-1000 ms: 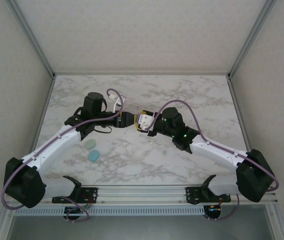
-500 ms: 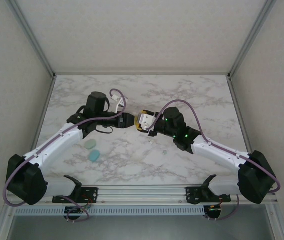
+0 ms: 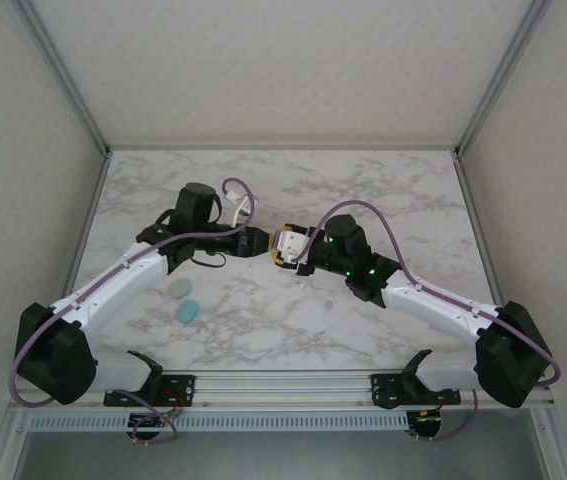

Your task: Insert the wireless bluetooth earbuds into the charging case

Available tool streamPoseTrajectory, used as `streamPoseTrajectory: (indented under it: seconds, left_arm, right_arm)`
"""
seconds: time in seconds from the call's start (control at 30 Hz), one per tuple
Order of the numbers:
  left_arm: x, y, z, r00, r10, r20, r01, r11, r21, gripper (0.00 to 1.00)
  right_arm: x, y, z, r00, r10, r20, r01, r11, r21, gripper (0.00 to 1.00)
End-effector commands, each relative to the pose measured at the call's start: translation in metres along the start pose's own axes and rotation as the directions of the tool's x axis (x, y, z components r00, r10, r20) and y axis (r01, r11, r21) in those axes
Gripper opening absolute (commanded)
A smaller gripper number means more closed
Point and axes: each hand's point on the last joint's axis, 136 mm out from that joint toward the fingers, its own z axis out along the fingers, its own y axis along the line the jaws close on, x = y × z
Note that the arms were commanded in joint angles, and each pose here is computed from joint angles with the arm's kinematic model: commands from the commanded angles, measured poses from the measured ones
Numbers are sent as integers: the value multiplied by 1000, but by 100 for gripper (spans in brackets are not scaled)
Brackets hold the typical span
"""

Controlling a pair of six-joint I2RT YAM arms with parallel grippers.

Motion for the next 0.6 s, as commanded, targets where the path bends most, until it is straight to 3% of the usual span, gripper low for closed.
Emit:
streamPoseTrajectory:
  seconds: [0.0,0.2,0.27,0.4,0.5,0.57]
  left_arm:
    - [-2,-16,1,998,54,-25,-52,997,53,28]
    - [-5,-24,-5,996,93,0,-93,994,58,20]
    - [-11,-27,-12,991,126,44,-127,991,40,18]
    - [-30,-40,-32,957,228,181,-229,973,-13,18]
    - [-43,-57,-51,876,361,319,-368,929,-41,18]
    - [-44,-70,-62,787,469,402,-488,871,-60,18]
  right_arm:
    - [-19,-4,-3,999,-16,46,16,1000,-1,45]
    - [-21,-11,-5,999,34,41,-34,999,19,53]
    - [-25,-17,-10,995,86,41,-88,995,38,62]
    - [-38,-29,-38,962,265,61,-267,964,18,69]
    - [-48,-45,-66,858,504,103,-504,863,-29,70]
    - [-49,-60,-81,721,687,90,-683,726,-74,68]
